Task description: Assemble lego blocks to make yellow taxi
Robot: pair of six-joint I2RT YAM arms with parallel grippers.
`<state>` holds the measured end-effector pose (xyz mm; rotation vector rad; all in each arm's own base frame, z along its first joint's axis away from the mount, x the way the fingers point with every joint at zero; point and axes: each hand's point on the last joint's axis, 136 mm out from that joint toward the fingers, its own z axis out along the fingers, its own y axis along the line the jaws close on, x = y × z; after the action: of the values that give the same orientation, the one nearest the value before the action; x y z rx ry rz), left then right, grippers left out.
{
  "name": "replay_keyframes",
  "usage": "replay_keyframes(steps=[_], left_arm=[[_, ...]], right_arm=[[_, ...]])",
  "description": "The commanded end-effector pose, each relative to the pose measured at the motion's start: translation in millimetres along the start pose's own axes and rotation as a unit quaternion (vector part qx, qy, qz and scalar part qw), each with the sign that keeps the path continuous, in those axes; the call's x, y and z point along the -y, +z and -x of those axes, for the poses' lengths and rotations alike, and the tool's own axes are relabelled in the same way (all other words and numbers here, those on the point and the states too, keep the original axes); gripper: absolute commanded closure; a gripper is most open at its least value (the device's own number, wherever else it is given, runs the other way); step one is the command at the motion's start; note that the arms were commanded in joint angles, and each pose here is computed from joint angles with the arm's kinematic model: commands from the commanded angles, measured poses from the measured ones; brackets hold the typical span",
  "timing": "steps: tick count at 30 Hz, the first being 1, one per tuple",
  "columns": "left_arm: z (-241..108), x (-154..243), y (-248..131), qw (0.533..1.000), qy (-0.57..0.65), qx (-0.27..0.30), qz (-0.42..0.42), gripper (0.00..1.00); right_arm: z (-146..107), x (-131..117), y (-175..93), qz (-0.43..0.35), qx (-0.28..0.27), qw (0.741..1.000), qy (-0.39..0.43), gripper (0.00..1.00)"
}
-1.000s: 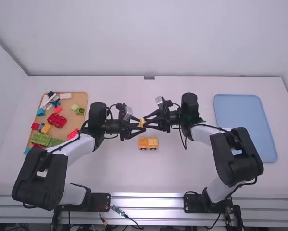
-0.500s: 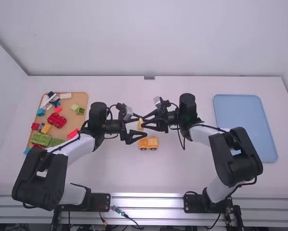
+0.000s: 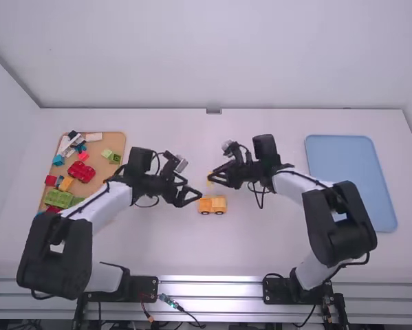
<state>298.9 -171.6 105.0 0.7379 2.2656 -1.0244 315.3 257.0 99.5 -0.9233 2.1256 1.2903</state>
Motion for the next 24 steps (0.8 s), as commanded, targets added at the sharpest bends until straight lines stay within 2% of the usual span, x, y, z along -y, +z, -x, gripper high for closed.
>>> replay_keyframes(steps=[1,4,5,7,12,16,20,24], left_arm=[[32,-21,-25,0.995,0.058,0.001,0.085,0.01],[38,-55,-53,0.978,0.035,-0.038,0.200,0.01],[40,-75,-72,0.959,0.035,-0.058,0.275,0.01],[37,-94,-99,0.928,0.017,-0.091,0.360,0.01],[49,-114,-136,0.878,0.076,-0.130,0.454,0.01],[73,-119,-148,0.885,0.109,-0.095,0.443,0.01],[87,-102,-162,0.933,0.167,-0.034,0.317,0.01],[89,-100,-199,0.946,0.180,0.038,0.267,0.01]], right_arm=[[25,7,-4,-0.078,-0.028,0.990,-0.116,1.00],[15,6,-4,-0.114,-0.101,0.978,-0.140,1.00],[10,5,-6,-0.133,-0.136,0.970,-0.150,1.00],[5,4,-9,-0.159,-0.180,0.957,-0.164,1.00],[-1,-8,-8,-0.184,-0.244,0.931,-0.202,1.00],[-3,-21,-1,-0.200,-0.279,0.910,-0.234,1.00],[-10,-30,12,-0.213,-0.317,0.883,-0.273,1.00],[-14,-41,35,-0.186,-0.337,0.871,-0.304,1.00]])
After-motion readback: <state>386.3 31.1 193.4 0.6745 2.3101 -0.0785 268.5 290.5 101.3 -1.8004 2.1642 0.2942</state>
